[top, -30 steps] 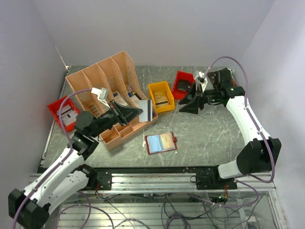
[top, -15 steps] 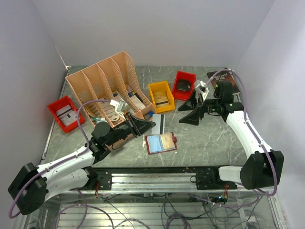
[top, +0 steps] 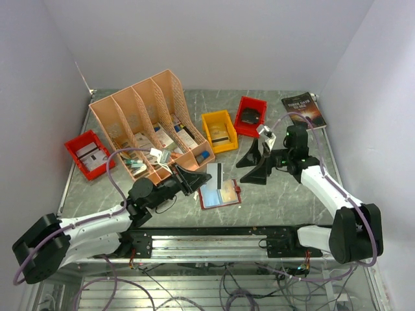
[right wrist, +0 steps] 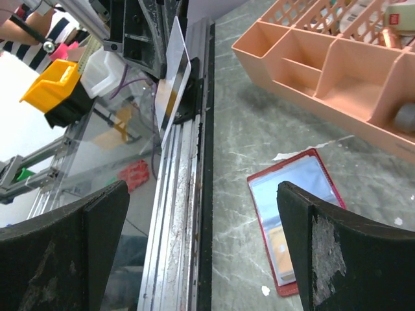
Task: Put the credit cards into the card holder
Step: Pick up the credit card from the storage box.
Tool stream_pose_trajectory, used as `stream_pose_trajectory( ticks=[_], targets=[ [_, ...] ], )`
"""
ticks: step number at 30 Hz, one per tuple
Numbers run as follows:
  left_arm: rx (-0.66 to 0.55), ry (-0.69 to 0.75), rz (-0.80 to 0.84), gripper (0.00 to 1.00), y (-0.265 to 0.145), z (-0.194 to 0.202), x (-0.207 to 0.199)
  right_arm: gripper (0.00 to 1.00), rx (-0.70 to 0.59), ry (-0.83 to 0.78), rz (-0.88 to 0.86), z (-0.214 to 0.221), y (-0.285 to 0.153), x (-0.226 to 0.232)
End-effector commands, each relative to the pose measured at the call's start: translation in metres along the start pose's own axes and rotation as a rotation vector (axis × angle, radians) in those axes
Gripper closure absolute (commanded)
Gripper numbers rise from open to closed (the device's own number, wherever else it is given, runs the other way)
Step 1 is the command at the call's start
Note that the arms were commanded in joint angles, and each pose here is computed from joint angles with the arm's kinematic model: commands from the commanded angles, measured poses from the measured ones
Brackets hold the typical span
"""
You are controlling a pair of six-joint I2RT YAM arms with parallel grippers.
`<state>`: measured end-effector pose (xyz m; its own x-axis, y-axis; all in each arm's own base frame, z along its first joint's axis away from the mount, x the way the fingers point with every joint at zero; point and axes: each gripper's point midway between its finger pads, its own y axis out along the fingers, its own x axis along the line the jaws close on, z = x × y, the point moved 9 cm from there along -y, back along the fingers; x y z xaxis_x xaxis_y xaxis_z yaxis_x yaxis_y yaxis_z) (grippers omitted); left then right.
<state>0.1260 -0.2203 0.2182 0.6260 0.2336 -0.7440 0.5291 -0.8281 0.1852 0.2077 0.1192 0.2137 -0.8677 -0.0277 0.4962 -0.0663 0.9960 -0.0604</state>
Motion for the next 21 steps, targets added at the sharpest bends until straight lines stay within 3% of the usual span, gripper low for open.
stream_pose_trajectory(
  ticks=[1, 12, 15, 21],
  targets=[
    [-0.162, 0.041, 0.044, 0.93, 0.013, -0.014, -0.014, 0.05, 0.008, -0.002, -0.019, -0.006, 0.016, 0.0],
    [-0.269, 0.048, 0.065, 0.93, 0.033, -0.003, -0.026, 0.25, 0.012, 0.129, -0.062, -0.003, 0.042, 0.009],
    [-0.275, 0.051, 0.068, 0.93, 0.036, -0.001, -0.025, 0.39, 0.021, 0.137, -0.09, -0.002, 0.047, 0.012],
    [-0.286, 0.052, 0.078, 0.93, 0.037, 0.0, -0.024, 0.8, 0.043, 0.128, -0.137, -0.003, 0.051, 0.016]
  ],
)
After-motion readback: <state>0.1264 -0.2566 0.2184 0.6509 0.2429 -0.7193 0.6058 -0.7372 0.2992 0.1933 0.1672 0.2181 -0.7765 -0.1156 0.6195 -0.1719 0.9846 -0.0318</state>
